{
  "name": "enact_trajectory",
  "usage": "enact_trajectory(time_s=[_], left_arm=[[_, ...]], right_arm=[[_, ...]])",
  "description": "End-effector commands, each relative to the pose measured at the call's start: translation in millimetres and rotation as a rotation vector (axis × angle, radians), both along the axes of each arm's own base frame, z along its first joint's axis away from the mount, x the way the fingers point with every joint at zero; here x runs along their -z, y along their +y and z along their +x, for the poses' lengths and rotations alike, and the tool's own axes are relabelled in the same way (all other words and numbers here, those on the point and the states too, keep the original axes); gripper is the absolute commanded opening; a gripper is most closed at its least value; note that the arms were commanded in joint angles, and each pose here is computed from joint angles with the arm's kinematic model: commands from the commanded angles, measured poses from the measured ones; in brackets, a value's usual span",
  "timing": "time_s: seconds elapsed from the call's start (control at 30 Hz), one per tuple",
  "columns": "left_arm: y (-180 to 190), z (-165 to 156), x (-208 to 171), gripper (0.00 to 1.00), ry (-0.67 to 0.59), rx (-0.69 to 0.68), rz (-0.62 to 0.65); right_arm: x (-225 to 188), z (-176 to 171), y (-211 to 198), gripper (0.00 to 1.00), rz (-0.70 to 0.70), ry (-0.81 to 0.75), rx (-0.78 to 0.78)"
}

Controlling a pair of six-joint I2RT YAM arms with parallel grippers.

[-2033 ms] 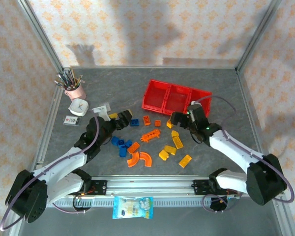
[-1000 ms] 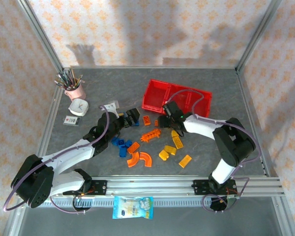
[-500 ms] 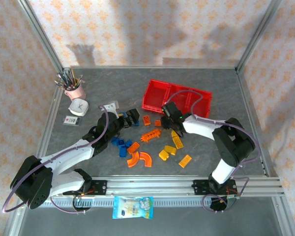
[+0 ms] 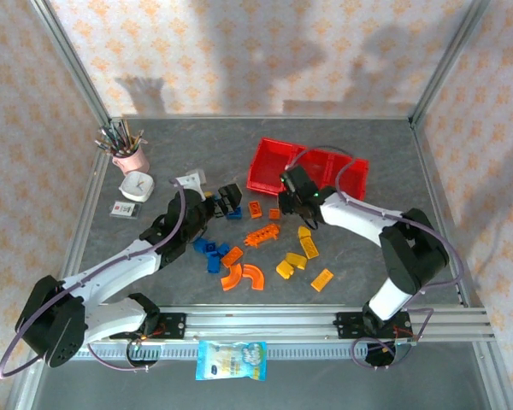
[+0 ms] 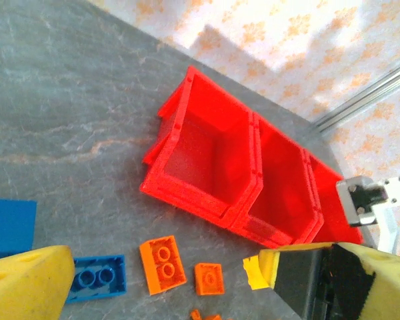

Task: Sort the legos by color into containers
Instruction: Pick up the lego from the center of the table, then place the lego in the container.

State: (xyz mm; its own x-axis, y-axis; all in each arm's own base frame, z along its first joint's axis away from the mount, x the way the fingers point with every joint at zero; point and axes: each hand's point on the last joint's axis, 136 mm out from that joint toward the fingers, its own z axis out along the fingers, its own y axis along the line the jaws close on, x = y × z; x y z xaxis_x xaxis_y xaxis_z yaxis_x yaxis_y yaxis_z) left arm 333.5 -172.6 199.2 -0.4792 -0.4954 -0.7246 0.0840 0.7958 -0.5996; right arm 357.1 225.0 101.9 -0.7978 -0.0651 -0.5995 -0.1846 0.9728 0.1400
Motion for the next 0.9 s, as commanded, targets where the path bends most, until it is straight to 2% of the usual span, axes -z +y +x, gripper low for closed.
enact_trajectory(time_s=[0.0, 0.17, 0.37, 0.5, 0.87], left_arm=[[13.2, 5.6, -21.1, 0.99, -0.044, -0.036, 0.034], [28.0, 17.4, -26.4, 0.99, -0.046, -0.056, 0.014], [42.4, 34.4, -31.1, 0.99, -0.042, -0.072, 0.022], [45.0, 44.6, -30.8, 0.99, -0.035, -0.083, 0.043], [44.3, 64.6, -23.5, 0.99, -0.019, -0.082, 0.071]], right_arm=[[-44.0, 16.1, 7.9, 0.24, 0.063, -0.080, 0.038], [-64.1, 55.6, 22.3, 0.25, 0.085, -0.151, 0.112], [-58.9, 106.5, 40.1, 0.25, 0.104, -0.176, 0.199], [-51.1, 135.9, 37.6, 0.25, 0.091, -0.202, 0.277], [-24.1, 183.3, 24.6, 0.27, 0.075, -0.205, 0.387]])
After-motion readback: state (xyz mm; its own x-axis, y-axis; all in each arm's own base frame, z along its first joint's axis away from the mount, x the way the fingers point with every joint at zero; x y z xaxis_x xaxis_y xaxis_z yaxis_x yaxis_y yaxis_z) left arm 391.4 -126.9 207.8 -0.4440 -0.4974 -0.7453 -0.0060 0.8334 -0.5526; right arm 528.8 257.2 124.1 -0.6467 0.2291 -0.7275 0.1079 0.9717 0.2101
